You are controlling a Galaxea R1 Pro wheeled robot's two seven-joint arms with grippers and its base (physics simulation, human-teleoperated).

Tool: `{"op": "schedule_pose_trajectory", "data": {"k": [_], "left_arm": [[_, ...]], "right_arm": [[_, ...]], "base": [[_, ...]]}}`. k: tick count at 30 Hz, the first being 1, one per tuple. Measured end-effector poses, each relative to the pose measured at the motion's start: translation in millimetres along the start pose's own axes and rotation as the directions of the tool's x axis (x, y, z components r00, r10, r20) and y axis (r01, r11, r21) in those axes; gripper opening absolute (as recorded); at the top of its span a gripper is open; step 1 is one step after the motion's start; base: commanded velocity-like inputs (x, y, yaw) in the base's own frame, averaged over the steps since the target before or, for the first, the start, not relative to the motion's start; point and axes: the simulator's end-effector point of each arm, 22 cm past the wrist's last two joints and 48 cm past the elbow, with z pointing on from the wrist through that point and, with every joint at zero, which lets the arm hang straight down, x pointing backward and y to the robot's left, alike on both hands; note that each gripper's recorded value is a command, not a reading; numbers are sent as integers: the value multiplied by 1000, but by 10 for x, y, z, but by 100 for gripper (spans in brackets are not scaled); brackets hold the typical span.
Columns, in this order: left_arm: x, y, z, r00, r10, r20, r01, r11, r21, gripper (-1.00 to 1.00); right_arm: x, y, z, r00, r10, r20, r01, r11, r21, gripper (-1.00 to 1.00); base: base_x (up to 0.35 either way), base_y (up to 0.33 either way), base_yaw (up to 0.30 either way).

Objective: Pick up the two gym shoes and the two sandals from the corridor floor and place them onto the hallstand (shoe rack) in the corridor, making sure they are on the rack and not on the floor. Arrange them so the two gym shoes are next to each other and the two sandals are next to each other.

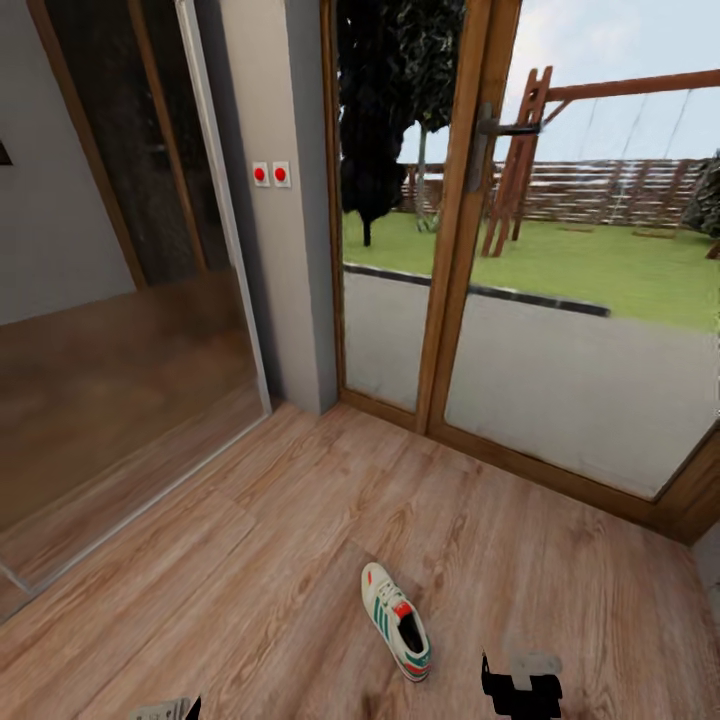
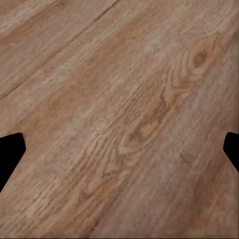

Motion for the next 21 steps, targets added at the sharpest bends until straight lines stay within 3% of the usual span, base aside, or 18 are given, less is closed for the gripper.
{"op": "schedule_pose_trajectory", "data": {"k": [7, 21], "left_arm": [[-1, 5, -2, 1000, 1, 0, 0, 1000, 0, 100], [-1, -1, -2, 1000, 0, 1, 0, 1000, 0, 100]], "right_arm": [[-2, 0, -1, 1000, 0, 0, 0, 1000, 0, 100], [-2, -1, -2, 1000, 0, 0, 0, 1000, 0, 100]], "base": [[-151, -36, 0], [-16, -4, 0]]}}
